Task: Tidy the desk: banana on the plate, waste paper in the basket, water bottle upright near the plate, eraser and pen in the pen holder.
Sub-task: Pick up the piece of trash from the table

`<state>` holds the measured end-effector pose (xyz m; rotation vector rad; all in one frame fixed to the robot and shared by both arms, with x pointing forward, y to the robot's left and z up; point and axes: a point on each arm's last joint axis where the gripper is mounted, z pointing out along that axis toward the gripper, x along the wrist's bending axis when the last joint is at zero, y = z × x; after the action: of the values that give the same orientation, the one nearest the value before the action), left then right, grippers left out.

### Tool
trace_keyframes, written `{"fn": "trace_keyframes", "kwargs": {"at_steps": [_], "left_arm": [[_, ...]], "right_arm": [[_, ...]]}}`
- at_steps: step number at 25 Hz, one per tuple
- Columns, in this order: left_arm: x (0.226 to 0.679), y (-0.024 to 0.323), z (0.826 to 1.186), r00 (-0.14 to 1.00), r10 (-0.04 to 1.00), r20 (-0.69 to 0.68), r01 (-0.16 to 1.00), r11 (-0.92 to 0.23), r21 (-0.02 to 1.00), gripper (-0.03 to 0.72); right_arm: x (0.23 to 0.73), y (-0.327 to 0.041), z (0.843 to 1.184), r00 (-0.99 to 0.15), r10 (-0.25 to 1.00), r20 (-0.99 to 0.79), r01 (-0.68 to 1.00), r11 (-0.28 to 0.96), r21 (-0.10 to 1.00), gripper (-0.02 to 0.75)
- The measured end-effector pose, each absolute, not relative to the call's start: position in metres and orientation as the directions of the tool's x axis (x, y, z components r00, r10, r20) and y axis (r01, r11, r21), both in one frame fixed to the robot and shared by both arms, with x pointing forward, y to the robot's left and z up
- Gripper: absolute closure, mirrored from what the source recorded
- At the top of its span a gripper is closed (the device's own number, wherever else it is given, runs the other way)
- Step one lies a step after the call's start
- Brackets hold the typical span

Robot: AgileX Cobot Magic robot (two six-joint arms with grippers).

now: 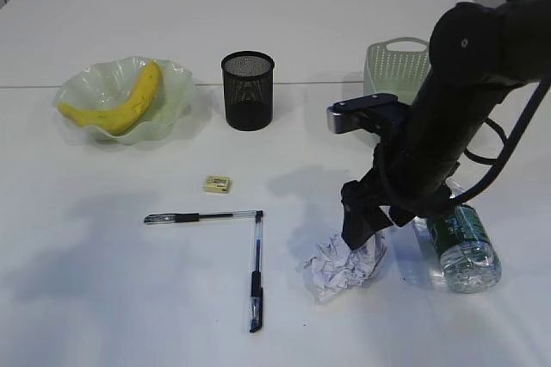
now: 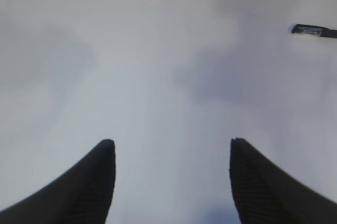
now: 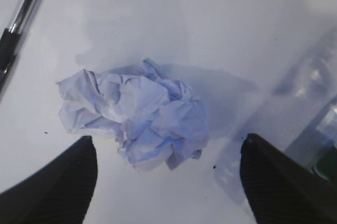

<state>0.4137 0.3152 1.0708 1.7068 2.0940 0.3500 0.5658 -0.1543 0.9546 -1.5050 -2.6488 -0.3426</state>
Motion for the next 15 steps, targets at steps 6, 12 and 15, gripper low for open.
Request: {"fn": "trace_keyframes", "kwargs": {"at_steps": [6, 12, 15], "left_arm": [[0.414, 0.315, 1.071, -0.163, 0.973, -0.161, 0.870, 0.219, 0.443, 0.202], [0.414, 0.315, 1.071, -0.163, 0.973, -0.163, 0.869, 0.220, 0.443, 0.202], [0.414, 0.315, 1.071, -0.163, 0.973, -0.163, 0.869, 0.220, 0.443, 0.202]], "right_arm": [[0.569, -0.152, 0.934, -0.495, 0.845, 0.202, 0.869, 0.484, 0.106, 0.108], [0.570, -0.147, 0.930, -0.496, 0.844, 0.202, 0.868, 0.481, 0.124, 0.116], [0.571, -0.147, 0.926, -0.495, 0.845, 0.204, 0.869, 0.480, 0.120, 0.140]]}}
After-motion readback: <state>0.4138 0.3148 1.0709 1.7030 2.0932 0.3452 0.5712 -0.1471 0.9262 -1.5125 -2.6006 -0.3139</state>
